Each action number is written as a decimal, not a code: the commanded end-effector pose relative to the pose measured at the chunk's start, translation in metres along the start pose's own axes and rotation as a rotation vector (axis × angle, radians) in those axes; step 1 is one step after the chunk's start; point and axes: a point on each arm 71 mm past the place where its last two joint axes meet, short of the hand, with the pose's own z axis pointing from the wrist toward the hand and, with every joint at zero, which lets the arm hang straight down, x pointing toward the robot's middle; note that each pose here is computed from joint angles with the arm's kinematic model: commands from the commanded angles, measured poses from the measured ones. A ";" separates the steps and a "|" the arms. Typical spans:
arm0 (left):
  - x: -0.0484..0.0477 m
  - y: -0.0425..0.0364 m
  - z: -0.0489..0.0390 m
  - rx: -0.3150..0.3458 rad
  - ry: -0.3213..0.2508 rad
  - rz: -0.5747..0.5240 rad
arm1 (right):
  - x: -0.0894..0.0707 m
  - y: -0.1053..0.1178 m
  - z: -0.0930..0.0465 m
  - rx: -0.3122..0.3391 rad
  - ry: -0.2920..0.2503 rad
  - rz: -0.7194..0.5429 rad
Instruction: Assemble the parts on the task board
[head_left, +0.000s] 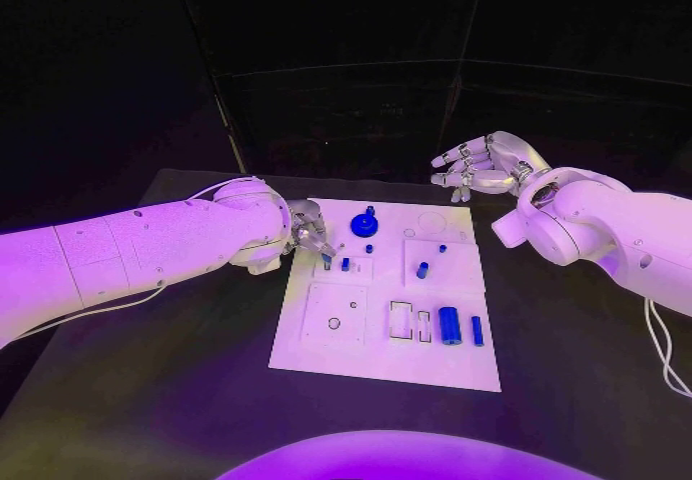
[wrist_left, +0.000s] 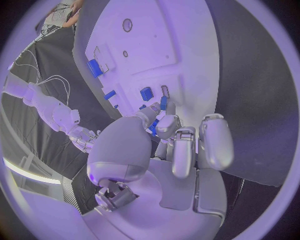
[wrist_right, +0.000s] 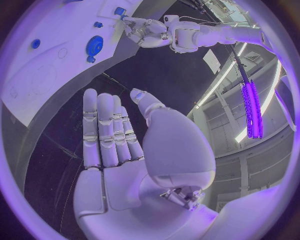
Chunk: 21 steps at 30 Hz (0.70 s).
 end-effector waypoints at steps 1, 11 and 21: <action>0.0016 -0.0008 0.0000 0.004 0.018 0.032 | 0.000 0.002 0.000 -0.010 0.004 -0.001; 0.0047 -0.0010 -0.0011 0.003 0.044 0.057 | -0.001 0.001 0.000 -0.008 0.003 -0.002; 0.0056 0.0013 -0.0020 -0.003 0.060 0.073 | 0.000 0.001 0.000 -0.009 0.004 -0.001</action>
